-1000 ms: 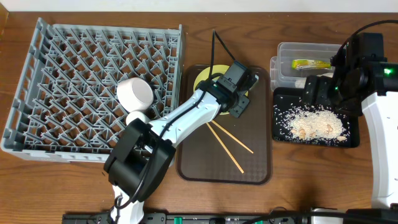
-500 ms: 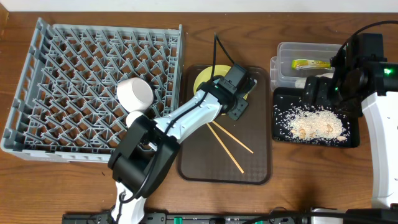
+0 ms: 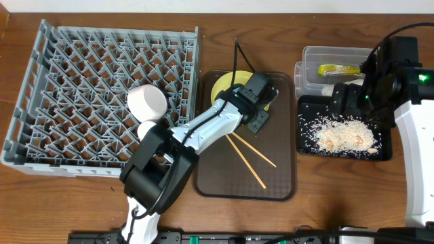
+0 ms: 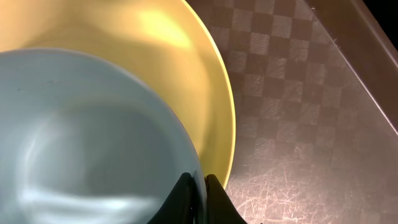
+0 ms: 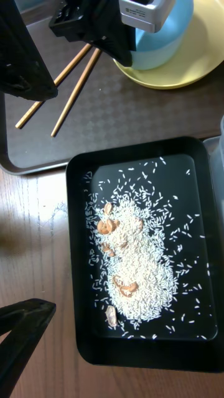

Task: Sort waste into correct bins and load items into the dishwasher
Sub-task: 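Carry the blue bowl to the back of the dish rack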

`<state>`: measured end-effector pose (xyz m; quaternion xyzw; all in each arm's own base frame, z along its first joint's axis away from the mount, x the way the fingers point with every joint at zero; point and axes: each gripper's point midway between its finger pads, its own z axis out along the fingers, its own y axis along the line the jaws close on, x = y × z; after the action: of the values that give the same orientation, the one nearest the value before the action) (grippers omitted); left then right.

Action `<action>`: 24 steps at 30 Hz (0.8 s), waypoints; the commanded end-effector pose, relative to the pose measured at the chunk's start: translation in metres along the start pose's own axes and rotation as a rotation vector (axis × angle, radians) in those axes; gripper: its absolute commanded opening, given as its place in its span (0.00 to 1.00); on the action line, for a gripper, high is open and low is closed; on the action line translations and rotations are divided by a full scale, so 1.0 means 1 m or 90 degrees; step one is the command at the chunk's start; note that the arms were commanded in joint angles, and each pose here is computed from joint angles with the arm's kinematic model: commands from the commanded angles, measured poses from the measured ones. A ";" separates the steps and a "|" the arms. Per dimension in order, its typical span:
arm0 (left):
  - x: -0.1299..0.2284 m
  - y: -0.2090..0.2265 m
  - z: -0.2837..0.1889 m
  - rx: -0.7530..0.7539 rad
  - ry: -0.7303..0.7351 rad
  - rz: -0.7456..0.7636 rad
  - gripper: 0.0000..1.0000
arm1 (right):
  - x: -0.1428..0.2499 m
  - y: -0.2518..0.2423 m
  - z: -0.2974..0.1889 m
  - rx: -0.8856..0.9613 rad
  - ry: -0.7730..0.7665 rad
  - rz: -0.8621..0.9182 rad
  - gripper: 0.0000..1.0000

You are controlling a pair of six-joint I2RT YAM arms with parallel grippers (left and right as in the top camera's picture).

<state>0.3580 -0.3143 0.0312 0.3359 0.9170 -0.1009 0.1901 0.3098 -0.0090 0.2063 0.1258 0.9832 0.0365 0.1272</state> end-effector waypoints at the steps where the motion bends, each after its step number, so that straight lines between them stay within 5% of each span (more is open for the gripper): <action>1: 0.002 0.001 -0.001 -0.002 0.005 -0.005 0.08 | 0.000 -0.001 -0.001 0.003 -0.003 -0.007 0.99; 6: -0.038 0.008 -0.074 -0.009 -0.084 -0.013 0.07 | 0.000 -0.001 -0.001 0.003 -0.002 -0.007 0.99; 13: -0.064 0.073 -0.172 -0.032 -0.224 -0.090 0.07 | 0.000 -0.001 -0.001 0.003 -0.002 -0.006 0.99; 24: -0.071 0.124 -0.223 0.182 -0.343 -0.182 0.07 | 0.002 -0.001 -0.001 0.004 0.002 -0.016 0.99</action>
<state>0.4223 -0.2078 0.2329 0.2087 0.8724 -0.2566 0.3599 0.3083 -0.0090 0.2059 0.1228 0.9840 0.0357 0.1244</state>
